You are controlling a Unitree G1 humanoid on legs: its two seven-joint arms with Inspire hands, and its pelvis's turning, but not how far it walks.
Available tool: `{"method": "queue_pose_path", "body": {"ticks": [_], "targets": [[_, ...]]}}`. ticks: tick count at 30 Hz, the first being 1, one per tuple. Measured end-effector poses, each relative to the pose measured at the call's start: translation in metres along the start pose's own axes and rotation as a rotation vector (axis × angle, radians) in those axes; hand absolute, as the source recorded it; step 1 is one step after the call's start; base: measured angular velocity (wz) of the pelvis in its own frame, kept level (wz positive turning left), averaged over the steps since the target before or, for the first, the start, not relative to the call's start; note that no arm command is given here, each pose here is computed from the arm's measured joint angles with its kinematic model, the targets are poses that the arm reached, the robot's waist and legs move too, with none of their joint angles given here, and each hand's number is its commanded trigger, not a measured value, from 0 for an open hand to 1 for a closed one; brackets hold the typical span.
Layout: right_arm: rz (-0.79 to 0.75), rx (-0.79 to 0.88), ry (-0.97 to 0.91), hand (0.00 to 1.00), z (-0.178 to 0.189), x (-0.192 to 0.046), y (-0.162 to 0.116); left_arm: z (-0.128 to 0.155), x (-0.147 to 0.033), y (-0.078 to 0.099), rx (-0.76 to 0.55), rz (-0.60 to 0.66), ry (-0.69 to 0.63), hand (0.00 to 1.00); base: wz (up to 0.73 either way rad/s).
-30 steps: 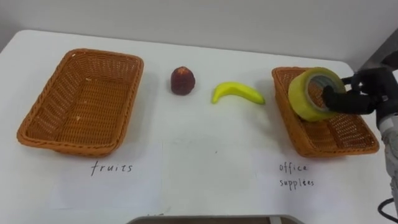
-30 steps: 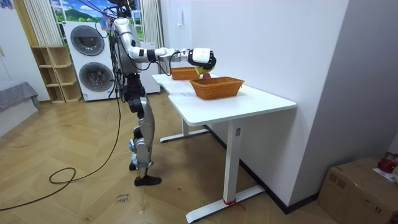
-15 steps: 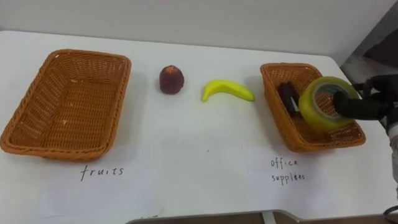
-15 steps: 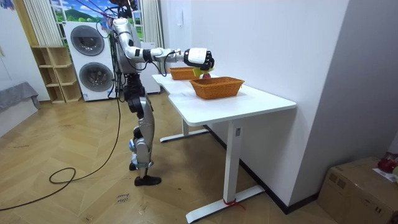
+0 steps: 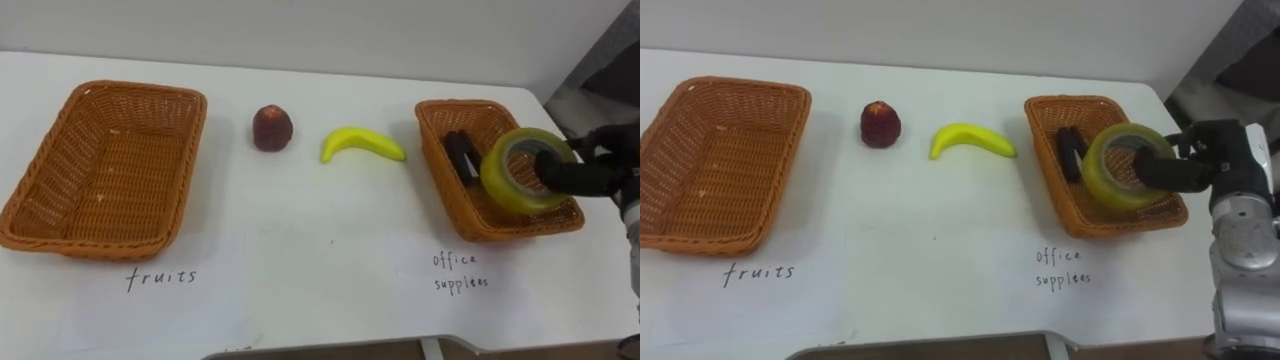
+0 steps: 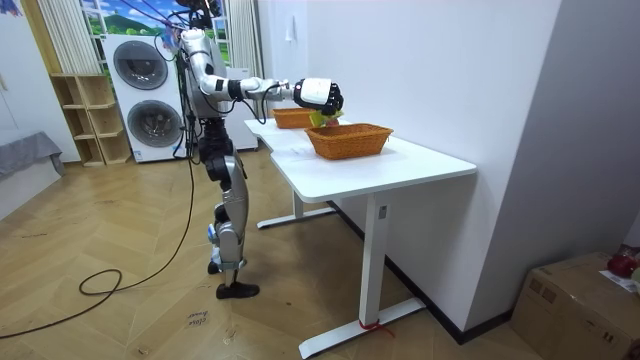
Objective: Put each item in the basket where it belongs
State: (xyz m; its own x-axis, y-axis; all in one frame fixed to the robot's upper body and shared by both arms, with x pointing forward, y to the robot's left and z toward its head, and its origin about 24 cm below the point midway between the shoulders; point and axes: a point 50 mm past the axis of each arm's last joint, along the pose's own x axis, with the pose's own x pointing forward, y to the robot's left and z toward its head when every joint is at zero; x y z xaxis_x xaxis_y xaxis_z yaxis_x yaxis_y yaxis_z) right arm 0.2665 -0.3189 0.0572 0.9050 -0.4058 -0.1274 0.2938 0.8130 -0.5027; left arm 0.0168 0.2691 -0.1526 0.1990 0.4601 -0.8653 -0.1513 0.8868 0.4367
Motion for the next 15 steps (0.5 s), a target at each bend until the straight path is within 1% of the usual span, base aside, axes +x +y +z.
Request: {"method": "queue_pose_path", "body": {"ticks": [15], "targets": [[0.011,0.012,0.013,0.00,-0.0047,-0.0025,0.0005,-0.0015,0.0000,0.0014,0.004,0.005,0.006,0.00,0.00]]}}
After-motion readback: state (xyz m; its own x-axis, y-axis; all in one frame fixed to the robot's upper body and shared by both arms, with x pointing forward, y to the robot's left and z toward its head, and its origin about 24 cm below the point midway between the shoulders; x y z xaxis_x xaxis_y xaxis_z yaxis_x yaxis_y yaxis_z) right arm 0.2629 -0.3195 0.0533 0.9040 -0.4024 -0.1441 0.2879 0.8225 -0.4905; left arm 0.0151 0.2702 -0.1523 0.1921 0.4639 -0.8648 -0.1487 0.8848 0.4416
